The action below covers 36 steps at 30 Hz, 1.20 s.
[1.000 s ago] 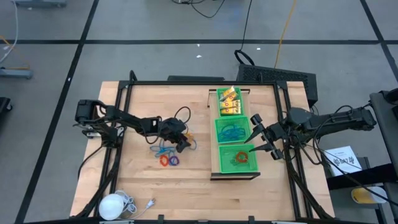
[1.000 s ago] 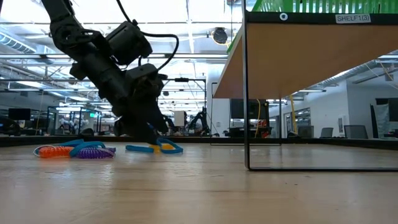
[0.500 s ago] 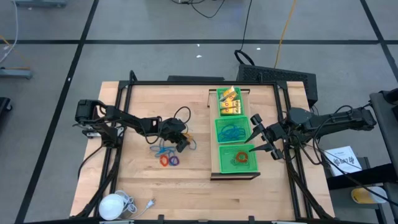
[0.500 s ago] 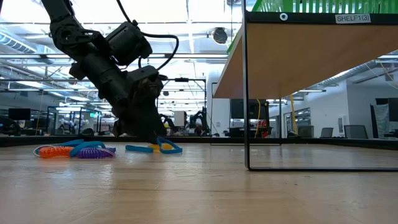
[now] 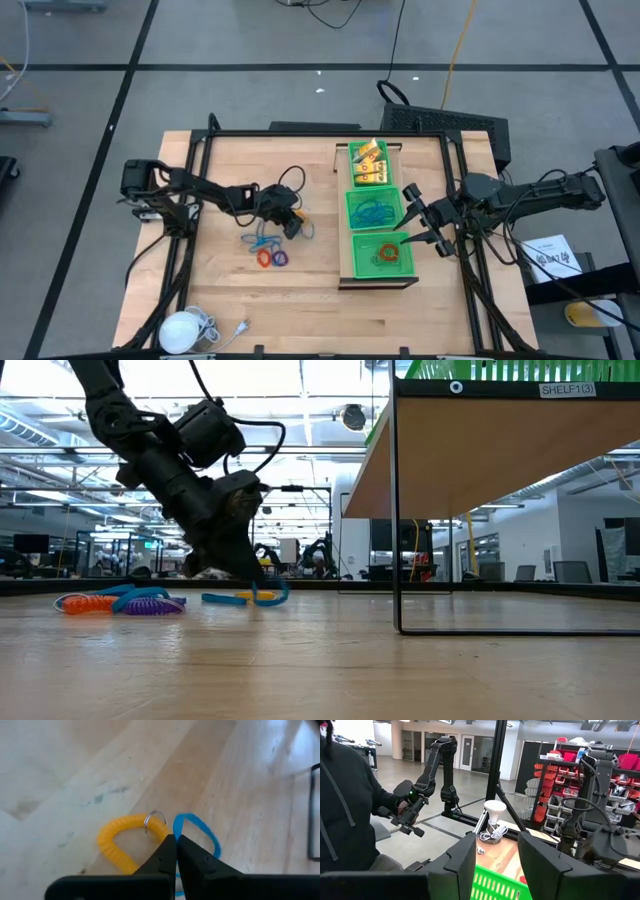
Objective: Pick & Place Office Desk Supplies
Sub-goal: Put the blue rubber band into the middle green bin
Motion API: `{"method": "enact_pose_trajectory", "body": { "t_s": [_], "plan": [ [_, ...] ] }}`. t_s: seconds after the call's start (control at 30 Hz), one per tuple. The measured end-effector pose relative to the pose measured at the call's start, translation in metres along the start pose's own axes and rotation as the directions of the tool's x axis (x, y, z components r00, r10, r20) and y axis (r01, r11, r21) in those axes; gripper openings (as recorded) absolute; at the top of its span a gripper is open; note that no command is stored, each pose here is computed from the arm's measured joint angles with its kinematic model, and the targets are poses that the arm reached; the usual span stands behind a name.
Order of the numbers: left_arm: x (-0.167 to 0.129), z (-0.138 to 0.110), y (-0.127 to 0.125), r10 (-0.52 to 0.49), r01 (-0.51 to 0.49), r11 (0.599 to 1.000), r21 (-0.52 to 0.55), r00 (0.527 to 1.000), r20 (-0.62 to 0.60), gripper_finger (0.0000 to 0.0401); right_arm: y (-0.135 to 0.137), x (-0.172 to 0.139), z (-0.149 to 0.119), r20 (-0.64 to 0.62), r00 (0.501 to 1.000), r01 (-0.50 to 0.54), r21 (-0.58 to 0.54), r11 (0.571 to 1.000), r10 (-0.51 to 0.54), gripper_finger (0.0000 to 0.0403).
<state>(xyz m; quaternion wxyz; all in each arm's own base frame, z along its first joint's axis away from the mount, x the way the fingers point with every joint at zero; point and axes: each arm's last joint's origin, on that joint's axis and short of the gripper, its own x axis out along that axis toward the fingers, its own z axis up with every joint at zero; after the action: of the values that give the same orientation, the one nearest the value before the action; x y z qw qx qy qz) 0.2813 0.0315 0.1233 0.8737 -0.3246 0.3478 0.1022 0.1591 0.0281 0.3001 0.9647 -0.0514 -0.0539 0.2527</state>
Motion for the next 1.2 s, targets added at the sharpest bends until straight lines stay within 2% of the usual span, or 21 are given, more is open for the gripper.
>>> {"method": "enact_pose_trajectory", "body": {
  "t_s": [0.23,0.53,0.7,0.83,0.93,1.2],
  "plan": [
    [-0.011,0.016,-0.01,-0.047,0.045,0.998,0.034,0.997,0.061,0.0007,0.0,0.0,0.0,0.0,1.0,0.01,0.0,1.0,-0.01,0.0134],
    [-0.049,0.043,-0.036,-0.136,0.09,0.975,0.205,0.965,0.223,0.0009,-0.008,0.001,-0.002,-0.03,0.969,0.247,-0.003,0.969,-0.247,0.0134],
    [-0.075,0.059,-0.051,-0.2,0.087,0.941,0.328,0.922,0.33,0.0004,-0.011,0.003,-0.004,-0.046,0.944,0.326,-0.005,0.945,-0.326,0.0134],
    [-0.089,0.069,-0.065,-0.285,0.069,0.9,0.43,0.841,0.461,0.0011,-0.014,0.007,-0.006,-0.044,0.929,0.366,-0.008,0.93,-0.366,0.0134],
    [-0.093,0.072,-0.071,-0.337,0.069,0.873,0.483,0.8,0.496,0.0006,-0.018,0.011,-0.006,-0.022,0.923,0.383,-0.01,0.924,-0.383,0.0134],
    [-0.092,0.069,-0.079,-0.359,0.074,0.853,0.516,0.801,0.479,0.0005,-0.025,0.021,-0.017,-0.067,0.915,0.399,-0.013,0.917,-0.399,0.0134]
  ]
}}
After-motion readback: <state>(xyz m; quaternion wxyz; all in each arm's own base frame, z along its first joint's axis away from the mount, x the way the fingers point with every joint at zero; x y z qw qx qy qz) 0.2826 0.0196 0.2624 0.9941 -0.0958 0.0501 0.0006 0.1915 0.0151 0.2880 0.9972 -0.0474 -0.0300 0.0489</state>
